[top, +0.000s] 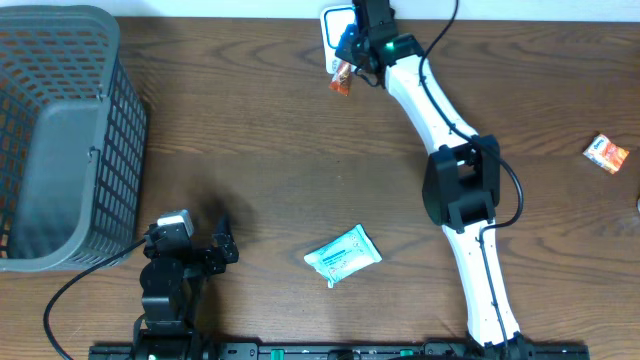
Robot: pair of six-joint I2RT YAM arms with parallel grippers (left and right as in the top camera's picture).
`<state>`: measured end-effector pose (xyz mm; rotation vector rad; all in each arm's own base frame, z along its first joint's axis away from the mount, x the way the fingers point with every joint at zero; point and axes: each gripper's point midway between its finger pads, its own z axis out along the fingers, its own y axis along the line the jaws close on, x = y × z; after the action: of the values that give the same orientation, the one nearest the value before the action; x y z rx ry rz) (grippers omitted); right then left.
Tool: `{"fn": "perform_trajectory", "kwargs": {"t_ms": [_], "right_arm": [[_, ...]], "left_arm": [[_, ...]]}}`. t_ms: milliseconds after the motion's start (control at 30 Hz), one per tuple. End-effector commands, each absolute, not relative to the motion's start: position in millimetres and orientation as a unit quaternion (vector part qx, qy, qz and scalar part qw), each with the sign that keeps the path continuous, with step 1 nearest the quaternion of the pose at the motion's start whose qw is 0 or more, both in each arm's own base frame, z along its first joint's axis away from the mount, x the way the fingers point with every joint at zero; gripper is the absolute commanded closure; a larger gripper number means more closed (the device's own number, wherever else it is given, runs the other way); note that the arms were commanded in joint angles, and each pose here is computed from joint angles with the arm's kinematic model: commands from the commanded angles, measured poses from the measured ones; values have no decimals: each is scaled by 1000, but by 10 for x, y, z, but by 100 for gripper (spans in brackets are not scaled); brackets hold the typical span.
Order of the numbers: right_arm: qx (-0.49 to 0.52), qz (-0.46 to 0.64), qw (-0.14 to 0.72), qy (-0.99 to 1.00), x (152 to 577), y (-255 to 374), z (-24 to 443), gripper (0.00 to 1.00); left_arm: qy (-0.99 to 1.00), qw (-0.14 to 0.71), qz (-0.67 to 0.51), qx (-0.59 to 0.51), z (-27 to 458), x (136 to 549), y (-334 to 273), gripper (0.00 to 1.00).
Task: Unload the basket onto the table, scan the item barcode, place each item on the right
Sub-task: 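Hold TOP bar in front of scanner window with right gripper, then carry TOP bar right and release it near other items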
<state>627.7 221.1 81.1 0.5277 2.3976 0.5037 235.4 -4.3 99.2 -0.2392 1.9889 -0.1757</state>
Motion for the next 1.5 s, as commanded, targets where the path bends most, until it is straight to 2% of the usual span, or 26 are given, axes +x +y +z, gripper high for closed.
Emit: {"fn": "perform_trajectory", "kwargs": {"t_ms": [0,167,500,700,1000,1167,1267,1467], "right_arm": [[271,216,298,889,6339,2126,790,98],[255,261,285,887,6338,2303,855,98],[208,245,212,923,5994,2372,735,98],[96,222,173,955,5649,2335,996,99],[98,-3,140,985,5115,1183,1398,99],[113,-71,52,990,4748,536,1318,99],[119,-86,33,989,4721,223,1234,99],[193,-124,0,973,4604,-546,1093,99]], "left_arm": [[843,523,-68,-110,857,2328,-12,2],[843,523,-68,-110,857,2328,-12,2],[843,523,-68,-110,857,2328,-12,2],[843,523,-68,-110,857,2328,-12,2],[843,523,-68,-110,857,2328,-12,2],[843,523,-68,-110,857,2328,-12,2],[843,523,-68,-110,857,2328,-12,2],[843,523,-68,-110,857,2328,-12,2]]}}
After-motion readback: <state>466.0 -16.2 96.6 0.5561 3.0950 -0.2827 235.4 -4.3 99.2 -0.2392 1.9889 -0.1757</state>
